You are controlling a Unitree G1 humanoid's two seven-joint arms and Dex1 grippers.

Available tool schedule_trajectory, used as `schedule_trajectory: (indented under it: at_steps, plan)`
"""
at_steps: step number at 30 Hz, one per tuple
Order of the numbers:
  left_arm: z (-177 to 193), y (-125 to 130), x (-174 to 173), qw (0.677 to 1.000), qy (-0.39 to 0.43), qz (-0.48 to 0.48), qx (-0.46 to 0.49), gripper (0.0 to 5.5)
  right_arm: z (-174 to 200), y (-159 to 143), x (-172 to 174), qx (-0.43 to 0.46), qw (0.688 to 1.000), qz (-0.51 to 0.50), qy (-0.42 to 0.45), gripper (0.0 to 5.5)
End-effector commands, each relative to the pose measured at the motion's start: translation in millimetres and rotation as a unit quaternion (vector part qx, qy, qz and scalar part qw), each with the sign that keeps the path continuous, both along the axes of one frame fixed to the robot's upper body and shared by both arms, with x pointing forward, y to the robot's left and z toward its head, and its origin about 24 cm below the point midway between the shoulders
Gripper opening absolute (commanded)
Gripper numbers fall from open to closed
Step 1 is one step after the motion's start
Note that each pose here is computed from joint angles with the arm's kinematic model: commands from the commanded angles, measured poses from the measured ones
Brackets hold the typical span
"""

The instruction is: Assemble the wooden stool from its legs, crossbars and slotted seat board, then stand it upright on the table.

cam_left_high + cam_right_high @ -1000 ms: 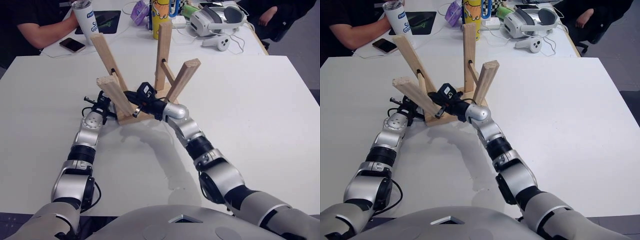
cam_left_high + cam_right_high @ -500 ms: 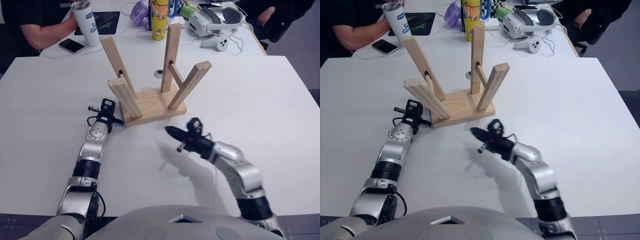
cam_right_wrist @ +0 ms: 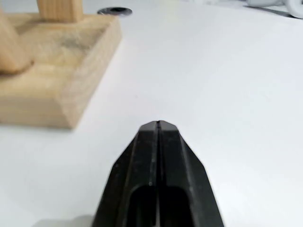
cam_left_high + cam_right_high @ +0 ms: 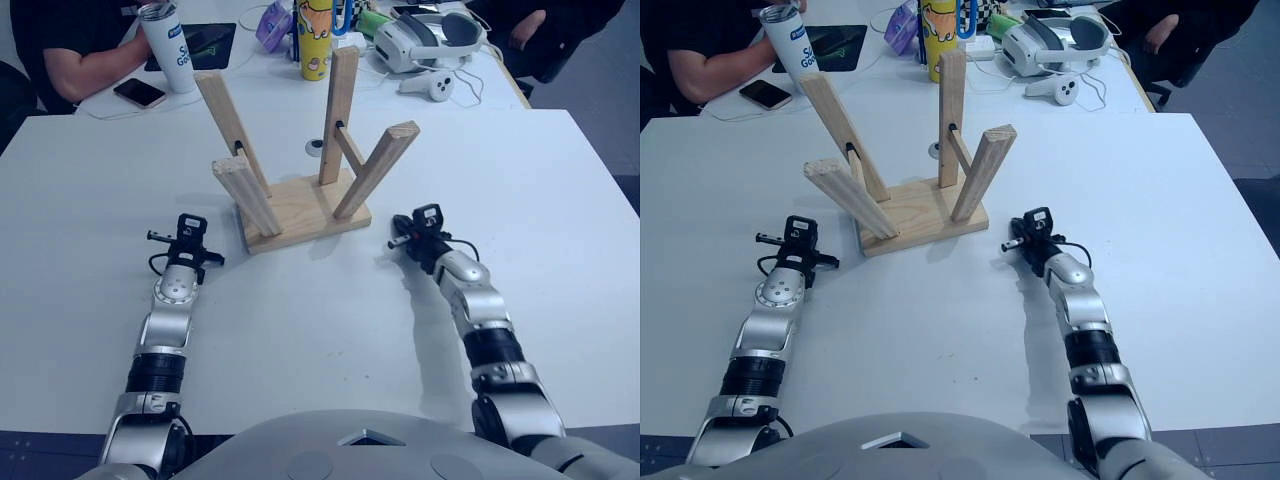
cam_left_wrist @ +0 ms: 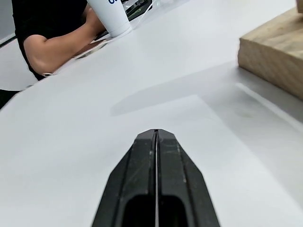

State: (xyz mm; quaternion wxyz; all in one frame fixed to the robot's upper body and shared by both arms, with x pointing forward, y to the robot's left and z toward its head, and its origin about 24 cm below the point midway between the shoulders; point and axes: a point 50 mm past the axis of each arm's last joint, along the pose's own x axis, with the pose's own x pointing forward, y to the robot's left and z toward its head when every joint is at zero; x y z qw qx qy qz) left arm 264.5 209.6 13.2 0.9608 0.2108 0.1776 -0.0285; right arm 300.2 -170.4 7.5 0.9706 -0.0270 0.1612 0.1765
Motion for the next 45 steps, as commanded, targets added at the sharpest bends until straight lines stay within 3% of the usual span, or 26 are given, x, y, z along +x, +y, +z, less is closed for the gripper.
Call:
schedule_trajectory:
  at_steps: [1,5,11,17,22,26,28,30,40,45]
  plan:
    - [-31.5,-32.3,-20.1,0.984,0.141,-0.101,-0.030,0.03,-24.7,11.0,-7.8,-0.006,0.997,0.047,0.060,0.00]
    - [-37.7,-55.3,-27.4,0.957,0.213,-0.179,-0.078,0.03,-30.6,20.8,-18.2,0.001,0.990,0.117,0.085,0.00]
    - [-36.5,-63.7,-27.8,0.945,0.220,-0.211,-0.117,0.03,-33.1,47.0,-54.2,0.054,0.967,0.226,0.102,0.00]
    - [-38.8,-63.4,-45.2,0.940,0.221,-0.216,-0.144,0.03,-34.8,34.9,-93.7,0.053,0.977,0.169,0.121,0.00]
    - [-25.5,-53.9,-47.4,0.970,0.125,-0.171,-0.117,0.03,-23.2,25.4,-100.4,0.017,0.993,0.106,0.055,0.00]
    - [-11.5,-39.7,-50.2,0.995,0.028,-0.068,-0.064,0.03,-13.3,16.3,-94.9,-0.006,0.999,0.039,0.003,0.00]
    - [6.1,-27.3,-50.0,0.997,-0.056,-0.001,-0.044,0.03,-1.3,2.8,-92.2,-0.025,0.998,-0.026,-0.057,0.00]
    - [14.6,-24.5,-52.7,0.996,-0.088,0.016,-0.030,0.03,3.8,-4.2,-95.6,-0.027,0.995,-0.058,-0.078,0.00]
    - [-24.0,-31.8,-82.8,0.996,0.068,-0.034,-0.049,0.03,-6.8,8.5,-109.5,0.003,0.999,-0.022,-0.025,0.00]
    - [-24.7,-42.3,-72.9,0.993,0.078,-0.067,-0.060,0.03,-5.9,15.7,-102.9,0.009,0.999,-0.020,-0.024,0.00]
